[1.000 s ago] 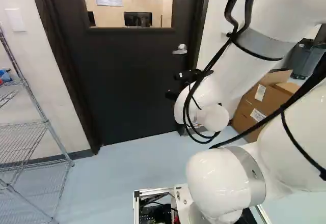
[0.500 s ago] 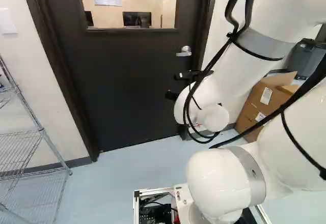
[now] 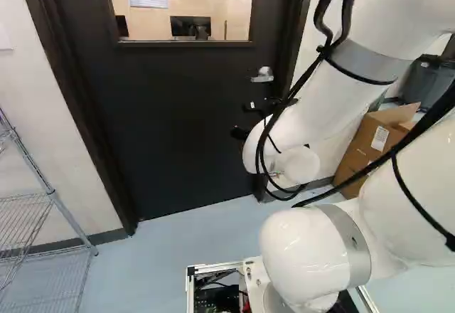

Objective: Open the door and move inside

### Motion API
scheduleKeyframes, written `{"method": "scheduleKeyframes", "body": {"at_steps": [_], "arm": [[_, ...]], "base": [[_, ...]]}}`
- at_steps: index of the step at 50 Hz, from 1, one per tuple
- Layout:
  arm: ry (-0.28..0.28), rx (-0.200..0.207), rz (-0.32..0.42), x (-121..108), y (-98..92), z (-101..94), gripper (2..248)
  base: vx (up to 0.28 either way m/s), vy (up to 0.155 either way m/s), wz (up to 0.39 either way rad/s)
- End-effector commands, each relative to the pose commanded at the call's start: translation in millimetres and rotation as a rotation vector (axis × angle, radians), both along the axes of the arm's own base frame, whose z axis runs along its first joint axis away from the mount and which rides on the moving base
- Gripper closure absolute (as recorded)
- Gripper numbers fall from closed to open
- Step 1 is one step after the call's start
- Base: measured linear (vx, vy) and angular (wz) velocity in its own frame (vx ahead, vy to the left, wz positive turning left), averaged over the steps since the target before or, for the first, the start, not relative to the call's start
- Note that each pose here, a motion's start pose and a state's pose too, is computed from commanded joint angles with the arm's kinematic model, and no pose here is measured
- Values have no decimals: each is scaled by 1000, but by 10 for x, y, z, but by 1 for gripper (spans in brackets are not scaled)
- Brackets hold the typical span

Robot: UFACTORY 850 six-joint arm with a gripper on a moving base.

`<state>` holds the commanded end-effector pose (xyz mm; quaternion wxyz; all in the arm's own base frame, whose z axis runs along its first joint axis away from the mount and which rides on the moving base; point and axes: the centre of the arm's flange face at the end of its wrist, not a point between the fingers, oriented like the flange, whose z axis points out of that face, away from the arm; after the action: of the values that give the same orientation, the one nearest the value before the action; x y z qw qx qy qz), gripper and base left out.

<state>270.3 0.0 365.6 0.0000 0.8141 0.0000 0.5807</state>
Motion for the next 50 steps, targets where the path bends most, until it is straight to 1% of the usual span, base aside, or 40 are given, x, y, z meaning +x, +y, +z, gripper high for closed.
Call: {"method": "scheduleKeyframes", "body": {"at_steps": [24, 33, 50], "arm": [[1, 0, 0, 28, 0, 4, 3], [-2, 0, 0, 120, -1, 37, 3], [-40, 0, -10, 343, -30, 204, 3]], "base": [[1, 0, 0], [0, 0, 0], [0, 0, 0]]}}
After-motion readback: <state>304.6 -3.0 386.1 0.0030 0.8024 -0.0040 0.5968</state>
